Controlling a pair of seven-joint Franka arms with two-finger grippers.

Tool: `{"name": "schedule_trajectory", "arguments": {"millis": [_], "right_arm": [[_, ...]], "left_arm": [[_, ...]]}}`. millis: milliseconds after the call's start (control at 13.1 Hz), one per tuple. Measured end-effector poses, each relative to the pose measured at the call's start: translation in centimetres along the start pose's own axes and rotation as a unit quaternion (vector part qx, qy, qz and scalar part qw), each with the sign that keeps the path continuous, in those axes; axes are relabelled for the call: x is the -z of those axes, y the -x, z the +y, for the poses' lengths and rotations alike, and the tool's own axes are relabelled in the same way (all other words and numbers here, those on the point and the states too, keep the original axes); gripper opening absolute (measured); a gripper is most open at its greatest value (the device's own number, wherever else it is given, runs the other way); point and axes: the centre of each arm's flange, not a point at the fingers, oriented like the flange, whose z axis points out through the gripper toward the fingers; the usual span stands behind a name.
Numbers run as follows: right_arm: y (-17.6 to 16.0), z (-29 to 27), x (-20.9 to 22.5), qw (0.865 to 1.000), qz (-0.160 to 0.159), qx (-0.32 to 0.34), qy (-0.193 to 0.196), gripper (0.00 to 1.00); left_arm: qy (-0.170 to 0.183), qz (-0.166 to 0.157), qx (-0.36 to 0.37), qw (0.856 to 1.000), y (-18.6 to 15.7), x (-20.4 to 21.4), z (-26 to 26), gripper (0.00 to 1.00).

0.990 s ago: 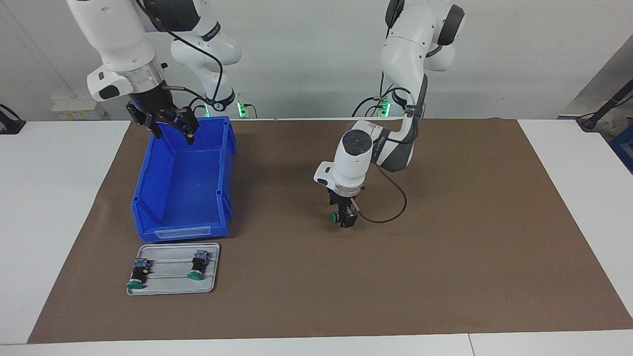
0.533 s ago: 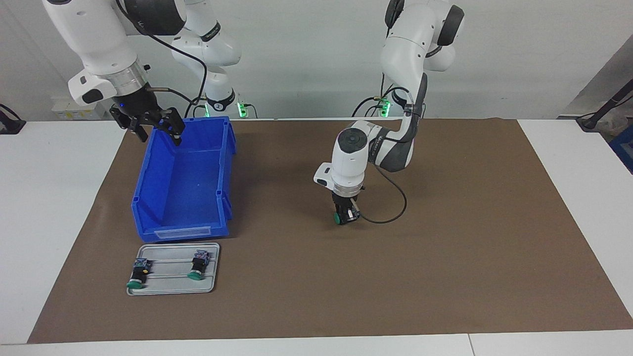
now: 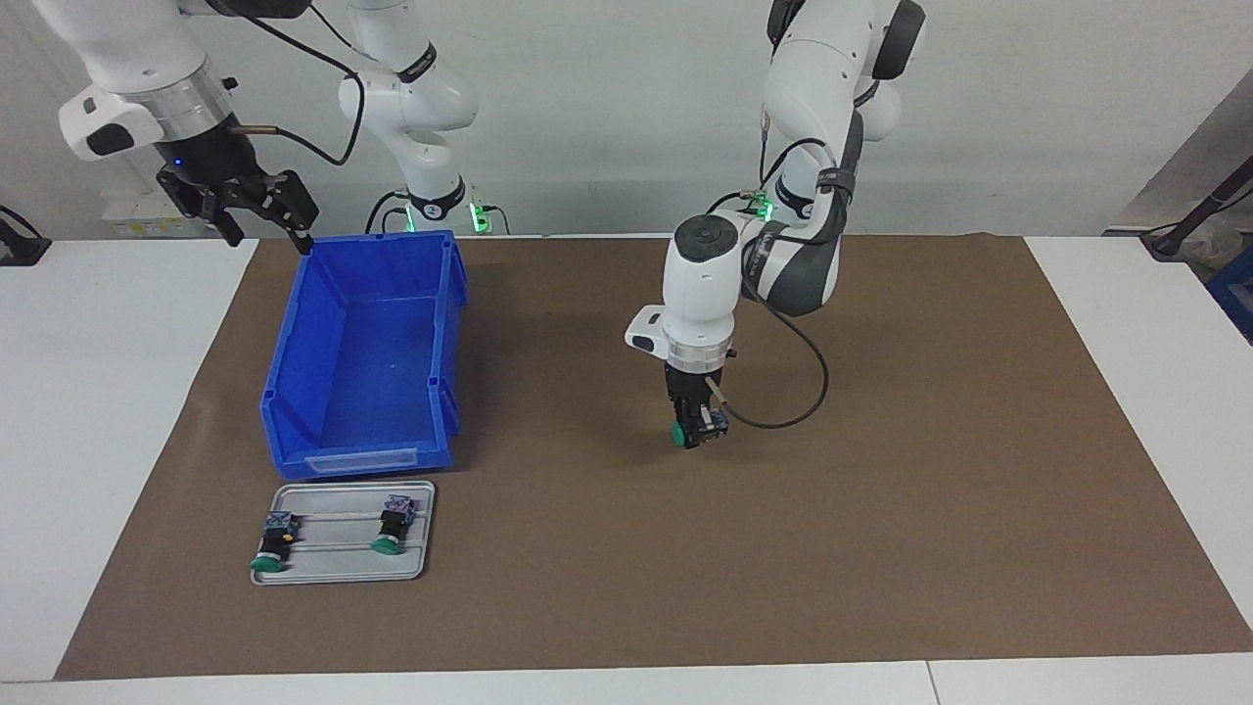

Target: Place and press button with both arms

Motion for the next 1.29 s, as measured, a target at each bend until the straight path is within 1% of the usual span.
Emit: {"name": "schedule_trajectory", "arguments": {"millis": [152,228,381,457,609,685,837,914,990,1142,1294], "right_arm": [[-0.2,-0.3,-1.0,1.000,-0.009,0.005,0.001,0.96],[-0.3,-0.6,-1.4,1.000,-0.009,0.008,0.001,0.97],[-0.5,-1.0,-1.8,1.000,-0.006,0.013,0.001,0.97],[-0.5,-1.0,-1.8,1.000,-0.007,0.015,0.001,0.99],[-0.5,-1.0,-2.0,1.000,-0.008,0.017,0.001,0.99],[-0.5,-1.1,-2.0,1.000,-0.009,0.018,0.001,0.99],[-0.5,-1.1,-2.0,1.000,-0.009,0.019,0.001,1.00],[-0.5,-1.2,-2.0,1.000,-0.009,0.019,0.001,1.00],[-0.5,-1.2,-2.0,1.000,-0.009,0.019,0.001,0.99],[-0.5,-1.2,-2.0,1.000,-0.009,0.019,0.001,1.00],[-0.5,-1.2,-2.0,1.000,-0.009,0.019,0.001,1.00]], "left_arm": [[0.041,0.038,0.031,0.998,3.7,2.7,-3.1,0.33],[0.060,0.052,0.041,0.996,6.1,3.6,-4.7,0.33],[0.093,0.064,0.066,0.991,11.2,4.3,-7.5,0.33],[0.111,0.084,0.076,0.987,13.6,4.3,-8.5,0.33],[0.145,0.139,0.091,0.975,18.7,3.8,-9.8,0.33],[0.157,0.166,0.095,0.969,21.1,3.3,-9.9,0.33],[0.171,0.214,0.102,0.956,24.5,2.4,-9.4,0.33],[0.173,0.242,0.107,0.949,25.9,1.9,-8.9,0.33],[0.167,0.272,0.113,0.941,26.9,1.1,-8.2,0.33],[0.136,0.329,0.135,0.925,28.1,-0.8,-6.0,0.33],[0.109,0.371,0.151,0.910,28.7,-2.2,-3.8,0.33]]}}
